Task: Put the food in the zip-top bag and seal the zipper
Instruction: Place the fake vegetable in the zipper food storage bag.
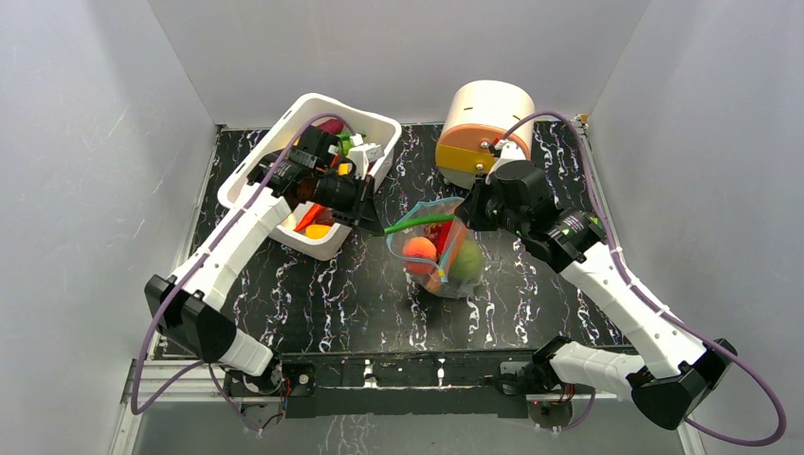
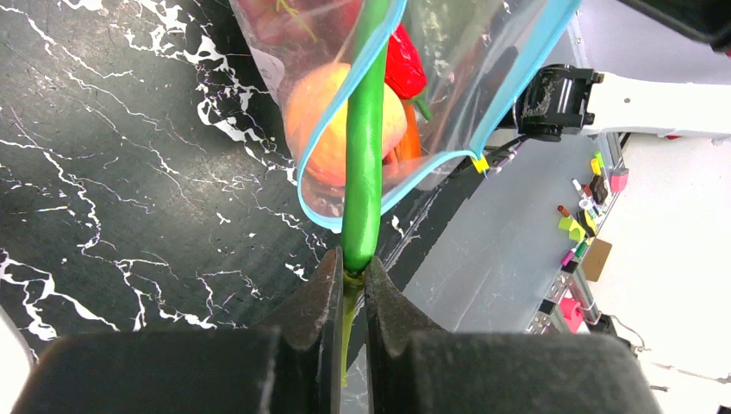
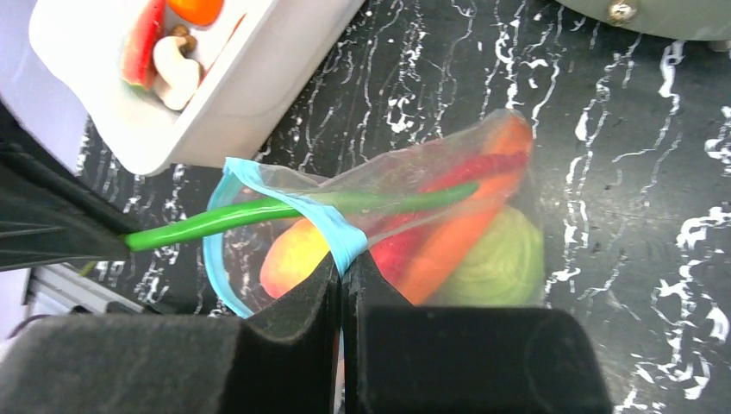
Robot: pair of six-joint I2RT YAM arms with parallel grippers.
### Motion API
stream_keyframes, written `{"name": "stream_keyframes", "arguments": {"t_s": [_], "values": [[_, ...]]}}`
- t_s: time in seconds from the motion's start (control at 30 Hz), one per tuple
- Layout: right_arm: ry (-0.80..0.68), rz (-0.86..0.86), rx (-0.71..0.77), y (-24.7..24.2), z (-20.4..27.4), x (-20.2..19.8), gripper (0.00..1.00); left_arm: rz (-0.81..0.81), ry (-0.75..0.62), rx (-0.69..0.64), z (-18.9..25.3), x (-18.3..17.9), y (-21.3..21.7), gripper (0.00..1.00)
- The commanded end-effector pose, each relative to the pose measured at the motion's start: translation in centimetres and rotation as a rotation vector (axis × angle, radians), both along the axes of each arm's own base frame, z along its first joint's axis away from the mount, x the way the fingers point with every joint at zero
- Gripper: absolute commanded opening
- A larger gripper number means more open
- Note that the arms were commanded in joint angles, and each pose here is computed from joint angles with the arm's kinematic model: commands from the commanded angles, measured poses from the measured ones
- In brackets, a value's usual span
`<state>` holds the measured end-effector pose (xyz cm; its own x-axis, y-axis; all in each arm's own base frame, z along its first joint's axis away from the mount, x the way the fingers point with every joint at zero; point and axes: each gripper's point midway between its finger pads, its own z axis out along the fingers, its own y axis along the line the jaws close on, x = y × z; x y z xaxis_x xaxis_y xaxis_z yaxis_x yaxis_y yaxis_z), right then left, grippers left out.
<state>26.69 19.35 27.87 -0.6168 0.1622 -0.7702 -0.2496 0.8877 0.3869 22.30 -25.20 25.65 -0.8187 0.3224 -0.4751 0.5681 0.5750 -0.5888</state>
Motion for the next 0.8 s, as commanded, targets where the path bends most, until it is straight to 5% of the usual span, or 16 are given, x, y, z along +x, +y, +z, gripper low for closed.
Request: {"name": "stream_keyframes", "arguments": {"t_s": [0.0,0.77], "values": [[-0.103,0.004,0.179,1.7,4.4,0.6,0.00,0.022,0.001,-0.026,0.9,0.6,-1.2,0.00],[-0.043,0.029,0.333,3.7,4.1,0.0,0.00,0.093,0.065,-0.088,-1.7,2.2,-6.0,0.00]]}}
